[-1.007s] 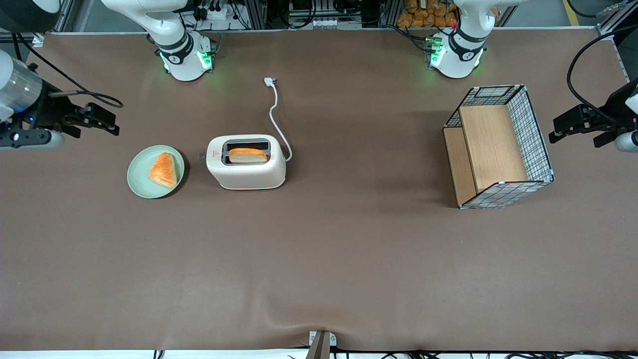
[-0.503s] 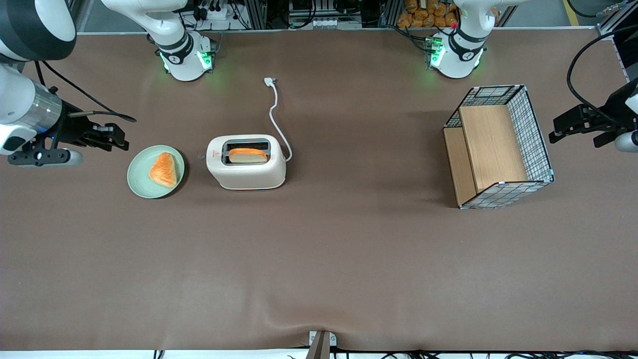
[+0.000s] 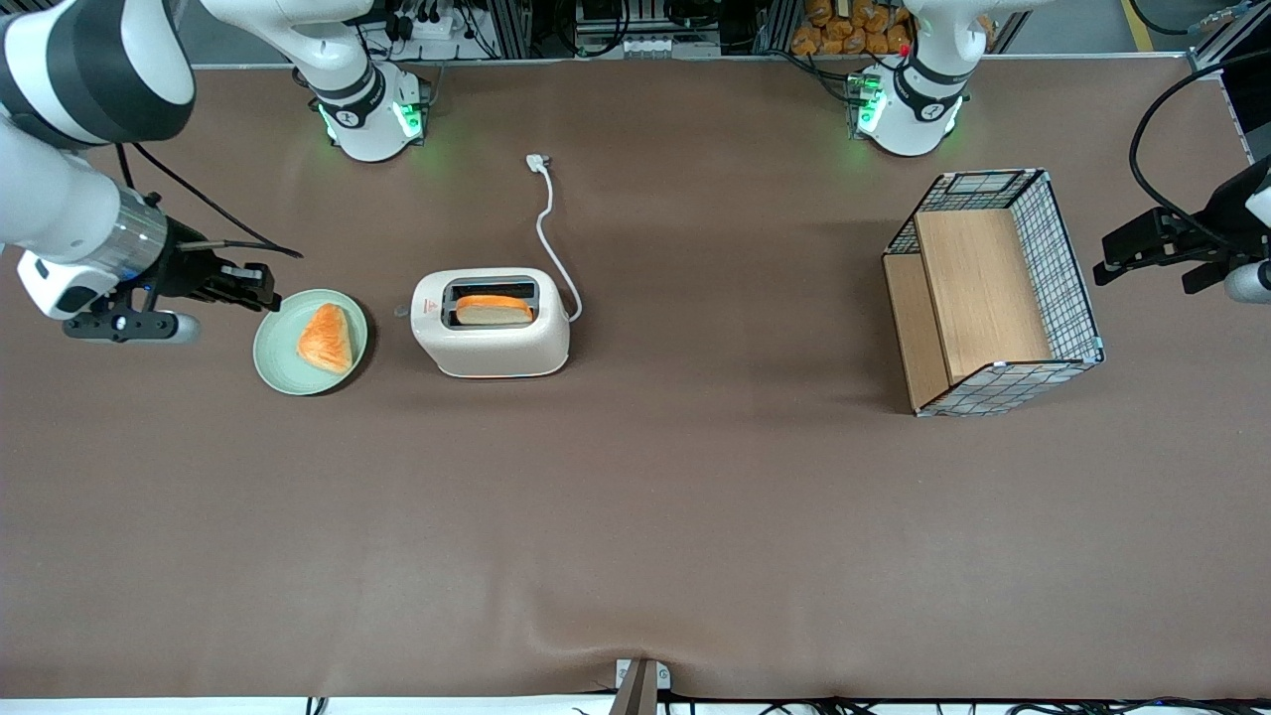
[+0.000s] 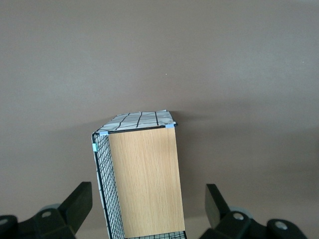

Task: Press toaster button with right arm
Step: 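Move the right gripper over the green plate toward the white toaster's side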

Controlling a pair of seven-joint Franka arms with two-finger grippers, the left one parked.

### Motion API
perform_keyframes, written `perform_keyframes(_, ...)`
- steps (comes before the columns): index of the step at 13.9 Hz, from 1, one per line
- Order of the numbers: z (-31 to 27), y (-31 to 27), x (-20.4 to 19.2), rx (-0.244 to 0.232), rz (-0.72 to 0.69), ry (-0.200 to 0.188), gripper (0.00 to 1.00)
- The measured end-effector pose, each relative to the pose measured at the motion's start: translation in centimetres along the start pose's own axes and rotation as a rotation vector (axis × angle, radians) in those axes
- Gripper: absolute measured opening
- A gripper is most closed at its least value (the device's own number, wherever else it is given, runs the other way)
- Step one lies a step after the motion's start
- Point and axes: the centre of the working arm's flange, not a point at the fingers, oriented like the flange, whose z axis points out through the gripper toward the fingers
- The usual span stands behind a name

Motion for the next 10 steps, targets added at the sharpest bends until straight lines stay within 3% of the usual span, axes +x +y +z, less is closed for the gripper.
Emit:
perform_keyframes(1, 0.8, 0.0, 0.0, 0.013, 0.01, -0.003, 0.01)
perform_keyframes(5, 4.0, 0.1, -0.2, 0.036, 0.029, -0.022, 0.01)
perform_keyframes(8, 5.8, -0.5, -0.6, 0.098, 0.053, -0.047, 0.01)
perform_keyframes(10, 7.2, -0.6, -0.9, 0.11, 0.062, -0.051, 0.01)
